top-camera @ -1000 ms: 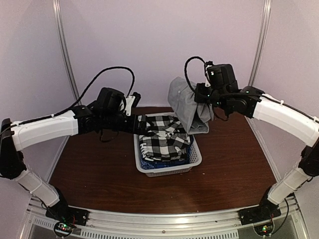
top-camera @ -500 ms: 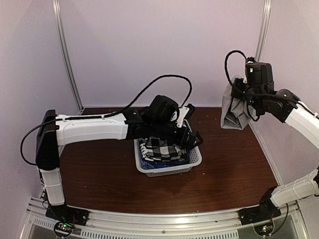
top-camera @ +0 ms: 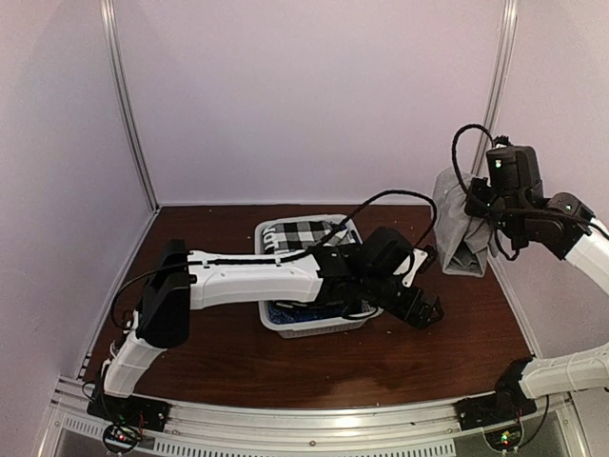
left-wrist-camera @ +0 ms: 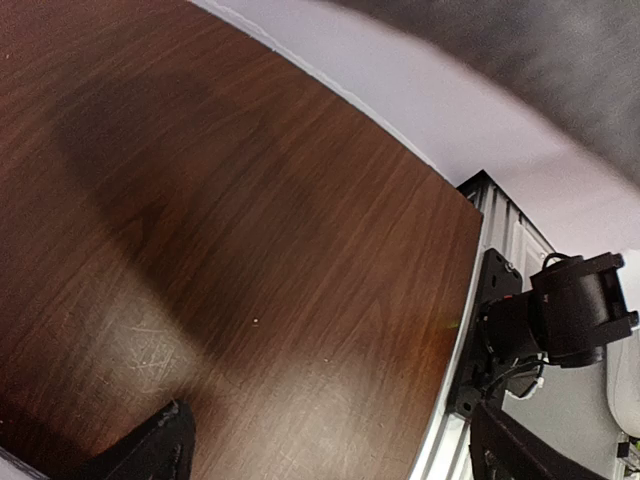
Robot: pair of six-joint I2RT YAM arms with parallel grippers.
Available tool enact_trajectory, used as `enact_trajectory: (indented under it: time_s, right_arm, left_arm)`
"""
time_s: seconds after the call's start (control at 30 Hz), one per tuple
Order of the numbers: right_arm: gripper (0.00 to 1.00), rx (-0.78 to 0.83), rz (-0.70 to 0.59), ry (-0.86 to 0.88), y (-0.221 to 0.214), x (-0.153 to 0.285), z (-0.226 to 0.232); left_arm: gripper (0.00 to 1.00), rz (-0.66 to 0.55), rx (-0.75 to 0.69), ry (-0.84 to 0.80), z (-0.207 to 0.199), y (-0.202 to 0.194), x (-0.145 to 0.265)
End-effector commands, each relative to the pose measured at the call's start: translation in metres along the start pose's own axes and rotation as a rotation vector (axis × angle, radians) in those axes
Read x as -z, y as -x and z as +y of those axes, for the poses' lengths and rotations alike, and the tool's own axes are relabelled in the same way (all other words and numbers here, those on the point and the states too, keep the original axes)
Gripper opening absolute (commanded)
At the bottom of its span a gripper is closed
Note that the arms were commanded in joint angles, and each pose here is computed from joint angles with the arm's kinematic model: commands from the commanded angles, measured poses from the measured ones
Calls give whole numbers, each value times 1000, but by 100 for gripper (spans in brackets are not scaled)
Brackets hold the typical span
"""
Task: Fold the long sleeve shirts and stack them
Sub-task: Move the bin to the corner of the board.
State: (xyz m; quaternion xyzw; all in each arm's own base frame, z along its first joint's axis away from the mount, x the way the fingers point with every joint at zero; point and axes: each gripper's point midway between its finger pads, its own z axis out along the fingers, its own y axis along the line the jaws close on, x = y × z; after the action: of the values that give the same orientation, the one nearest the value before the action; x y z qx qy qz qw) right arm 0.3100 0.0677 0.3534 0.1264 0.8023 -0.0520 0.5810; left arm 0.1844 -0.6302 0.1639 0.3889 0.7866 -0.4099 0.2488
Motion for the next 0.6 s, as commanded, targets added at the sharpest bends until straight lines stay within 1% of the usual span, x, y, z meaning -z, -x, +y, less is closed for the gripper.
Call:
enact_trajectory:
  time_s: [0.0,0.07,0.2,0.3,0.47,0.57]
  right_arm:
    - [0,-40,-40,-66,9,6,-19]
    - [0,-43,-34,-58,8,6,-17]
    - [0,-43,-27,-54,6,5,-16]
    - [0,-43,-26,-51,6,5,-16]
    - [0,-37,-14,-42,2,3,-13]
    - [0,-33,-8,-38,0,2,-11]
  left_arm:
    - [97,-10,75,54,17,1,-13]
    - [97,-17,88,98,27,1,-16]
    - [97,-8,161,192,60,-7,-18]
    - [97,-6,199,273,92,-14,-12]
    - [96,22,233,330,124,-27,0]
    - [97,33,241,394,147,-36,13]
